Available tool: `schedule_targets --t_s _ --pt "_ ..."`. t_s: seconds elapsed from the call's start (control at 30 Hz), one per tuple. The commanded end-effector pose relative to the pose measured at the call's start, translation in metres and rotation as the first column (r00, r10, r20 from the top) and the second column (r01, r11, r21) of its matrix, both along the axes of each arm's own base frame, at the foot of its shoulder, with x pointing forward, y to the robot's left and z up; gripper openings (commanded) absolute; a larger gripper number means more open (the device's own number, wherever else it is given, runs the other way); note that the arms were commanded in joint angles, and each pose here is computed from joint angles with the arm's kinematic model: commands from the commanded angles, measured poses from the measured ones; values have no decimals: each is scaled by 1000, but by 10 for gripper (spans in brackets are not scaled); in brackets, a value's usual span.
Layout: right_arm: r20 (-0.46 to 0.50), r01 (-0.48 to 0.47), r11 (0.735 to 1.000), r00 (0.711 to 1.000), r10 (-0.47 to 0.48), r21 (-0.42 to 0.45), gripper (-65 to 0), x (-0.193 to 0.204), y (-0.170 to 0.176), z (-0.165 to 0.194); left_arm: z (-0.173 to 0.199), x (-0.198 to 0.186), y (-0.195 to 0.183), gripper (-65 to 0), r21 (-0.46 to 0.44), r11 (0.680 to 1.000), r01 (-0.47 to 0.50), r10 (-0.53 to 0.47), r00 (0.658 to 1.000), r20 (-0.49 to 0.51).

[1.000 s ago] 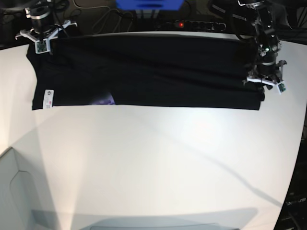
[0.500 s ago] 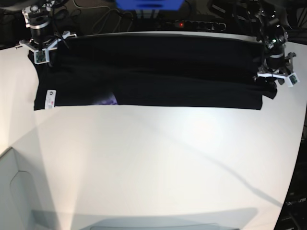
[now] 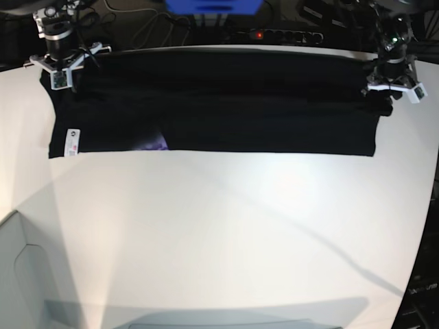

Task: Fold the T-shirt properly
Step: 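Tuck the hanging sleeve under the strip end with the right gripper, then pinch both ends of the folded strip with both grippers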

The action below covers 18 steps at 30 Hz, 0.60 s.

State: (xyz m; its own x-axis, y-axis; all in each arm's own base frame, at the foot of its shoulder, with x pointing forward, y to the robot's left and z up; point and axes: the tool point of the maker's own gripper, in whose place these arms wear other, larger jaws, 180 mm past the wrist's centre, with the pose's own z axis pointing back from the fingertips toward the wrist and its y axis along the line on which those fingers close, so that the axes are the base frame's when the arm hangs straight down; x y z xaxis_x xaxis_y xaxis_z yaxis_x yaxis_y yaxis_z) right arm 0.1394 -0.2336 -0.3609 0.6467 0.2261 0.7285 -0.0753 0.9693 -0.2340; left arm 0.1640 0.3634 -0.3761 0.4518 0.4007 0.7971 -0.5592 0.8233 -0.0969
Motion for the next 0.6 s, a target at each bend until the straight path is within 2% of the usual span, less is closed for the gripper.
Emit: schedule_targets --t_s 0.0,0.27,0.43,0.5,0.57 --pt "31 -27 1000 999 27 6 -650 4 4 7 10 1 5 -428 23 1000 3 -4 1000 25" --pt "31 -49 999 998 48 24 -650 6 14 6 7 -3 -5 -427 -62 997 51 -50 999 20" --pt "35 -50 999 998 49 23 -650 7 14 7 3 -15 -6 -418 -95 995 39 -39 999 7" --pt "37 -50 999 998 49 23 -650 7 14 7 1 -19 -5 -352 -94 995 37 -37 999 -5" --pt "38 -51 998 998 50 24 -650 8 15 7 -1 -24 -5 -238 -95 995 38 -40 999 -19"
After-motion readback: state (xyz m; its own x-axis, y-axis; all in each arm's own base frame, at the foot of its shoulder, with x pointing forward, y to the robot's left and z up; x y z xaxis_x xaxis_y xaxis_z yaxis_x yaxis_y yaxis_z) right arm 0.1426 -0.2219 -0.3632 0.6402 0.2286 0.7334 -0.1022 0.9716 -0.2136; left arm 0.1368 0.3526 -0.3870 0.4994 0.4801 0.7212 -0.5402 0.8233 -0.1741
